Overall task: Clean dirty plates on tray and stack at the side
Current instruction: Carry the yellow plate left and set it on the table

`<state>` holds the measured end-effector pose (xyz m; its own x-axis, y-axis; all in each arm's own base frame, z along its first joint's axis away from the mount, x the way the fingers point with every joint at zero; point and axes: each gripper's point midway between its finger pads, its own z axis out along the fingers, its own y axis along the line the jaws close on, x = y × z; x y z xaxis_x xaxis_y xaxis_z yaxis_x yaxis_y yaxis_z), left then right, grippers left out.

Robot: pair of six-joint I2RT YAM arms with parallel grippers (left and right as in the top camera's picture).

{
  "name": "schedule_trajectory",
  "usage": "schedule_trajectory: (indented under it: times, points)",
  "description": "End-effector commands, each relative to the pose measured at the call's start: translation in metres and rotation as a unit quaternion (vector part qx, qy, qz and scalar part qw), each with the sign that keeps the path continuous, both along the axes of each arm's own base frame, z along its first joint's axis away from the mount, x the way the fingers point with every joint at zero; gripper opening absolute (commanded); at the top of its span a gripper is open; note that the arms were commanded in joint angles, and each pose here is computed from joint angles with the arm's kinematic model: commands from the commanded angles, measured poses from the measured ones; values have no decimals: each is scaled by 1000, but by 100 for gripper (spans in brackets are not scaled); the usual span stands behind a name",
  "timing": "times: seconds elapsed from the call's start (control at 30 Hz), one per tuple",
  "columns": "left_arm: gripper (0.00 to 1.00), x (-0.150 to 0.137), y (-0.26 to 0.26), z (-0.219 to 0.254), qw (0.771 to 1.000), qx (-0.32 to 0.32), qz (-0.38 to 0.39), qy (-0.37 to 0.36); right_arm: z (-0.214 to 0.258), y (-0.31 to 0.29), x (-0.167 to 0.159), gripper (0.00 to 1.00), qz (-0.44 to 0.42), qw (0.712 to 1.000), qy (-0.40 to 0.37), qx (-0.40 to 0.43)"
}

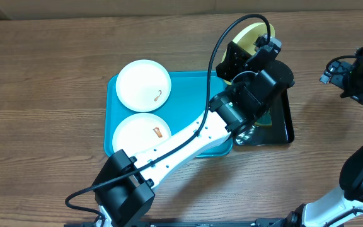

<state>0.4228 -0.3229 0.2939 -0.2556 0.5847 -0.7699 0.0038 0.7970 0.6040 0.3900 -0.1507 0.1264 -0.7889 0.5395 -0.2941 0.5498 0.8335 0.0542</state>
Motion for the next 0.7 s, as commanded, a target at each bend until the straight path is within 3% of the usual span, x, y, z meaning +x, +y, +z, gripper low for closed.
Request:
schedule_trajectory:
  times: [0.0, 0.33, 0.47, 0.57, 0.67]
  points:
    - [4, -1, -4, 7, 999, -41, 9, -11, 10, -2, 4, 100, 0, 1000, -13, -10]
    - [4, -1, -15, -16, 994, -102, -22, 34, 10, -2, 4, 100, 0, 1000, -13, -10]
    - [4, -1, -20, -42, 983, -140, -55, 101, 10, -2, 4, 100, 0, 1000, -13, -10]
    - [4, 1, -18, -67, 963, -193, -68, 173, 10, -2, 4, 100, 0, 1000, -13, -10]
    - [4, -1, -17, -82, 921, -272, -91, 262, 10, -2, 4, 100, 0, 1000, -13, -10]
